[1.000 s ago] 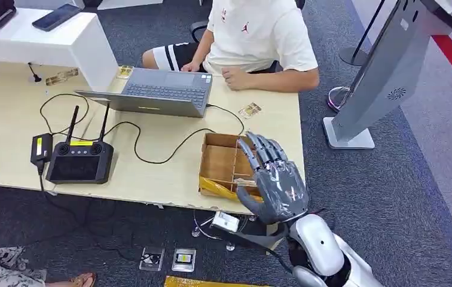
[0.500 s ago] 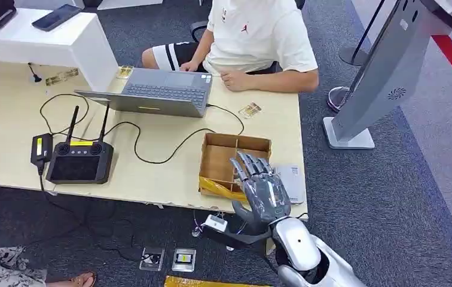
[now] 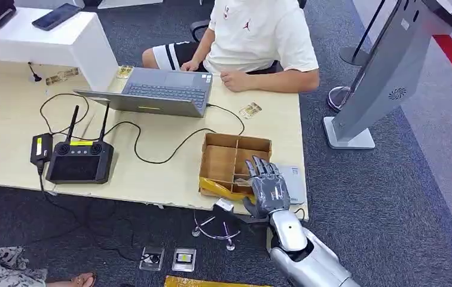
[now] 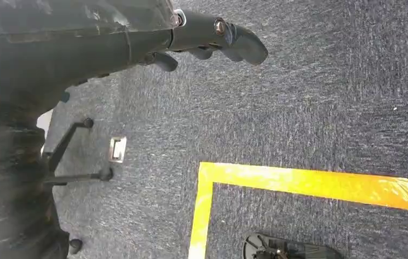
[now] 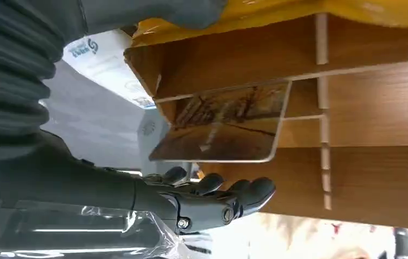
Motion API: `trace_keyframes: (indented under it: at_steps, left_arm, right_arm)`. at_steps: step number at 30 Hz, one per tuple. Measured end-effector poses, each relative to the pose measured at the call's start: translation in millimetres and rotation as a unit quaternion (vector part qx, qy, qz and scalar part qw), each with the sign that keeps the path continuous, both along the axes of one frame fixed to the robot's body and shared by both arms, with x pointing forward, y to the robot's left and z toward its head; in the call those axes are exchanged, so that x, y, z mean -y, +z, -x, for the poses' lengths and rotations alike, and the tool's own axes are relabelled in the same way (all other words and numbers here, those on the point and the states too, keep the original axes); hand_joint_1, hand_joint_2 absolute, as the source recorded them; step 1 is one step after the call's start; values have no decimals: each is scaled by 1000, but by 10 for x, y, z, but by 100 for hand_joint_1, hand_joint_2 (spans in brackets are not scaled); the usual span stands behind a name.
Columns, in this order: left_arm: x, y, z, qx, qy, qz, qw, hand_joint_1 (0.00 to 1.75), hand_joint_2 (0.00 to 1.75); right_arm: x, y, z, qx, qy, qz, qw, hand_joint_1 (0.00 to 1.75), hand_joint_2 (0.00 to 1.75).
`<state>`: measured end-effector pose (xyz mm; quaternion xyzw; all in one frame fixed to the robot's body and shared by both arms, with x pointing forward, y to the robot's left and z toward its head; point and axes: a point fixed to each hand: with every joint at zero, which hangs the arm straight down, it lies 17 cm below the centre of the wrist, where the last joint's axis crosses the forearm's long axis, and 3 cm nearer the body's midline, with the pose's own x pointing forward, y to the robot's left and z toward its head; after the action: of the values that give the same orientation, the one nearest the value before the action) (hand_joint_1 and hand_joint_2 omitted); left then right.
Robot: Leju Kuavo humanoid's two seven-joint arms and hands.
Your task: Pass the card to the sensor for recognition and then transmit it.
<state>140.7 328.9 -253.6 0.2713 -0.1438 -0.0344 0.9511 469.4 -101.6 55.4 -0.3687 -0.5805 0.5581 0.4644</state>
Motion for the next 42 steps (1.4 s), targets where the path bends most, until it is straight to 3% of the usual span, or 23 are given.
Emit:
trace_keyframes:
  at_steps: [24, 33, 42]
  left_arm:
    - [-30, -7, 40, -2, 13, 0, 1000, 0, 175]
    - [-30, -7, 41, -2, 11, 0, 1000, 0, 175]
    - [-33, -9, 49, -4, 12, 0, 1000, 0, 175]
  right_arm:
    - [284, 216, -242, 28, -54, -44, 997, 0, 175]
    - [290, 323, -241, 36, -55, -57, 996, 0, 175]
    - [224, 186, -97, 6, -44, -50, 998, 0, 175]
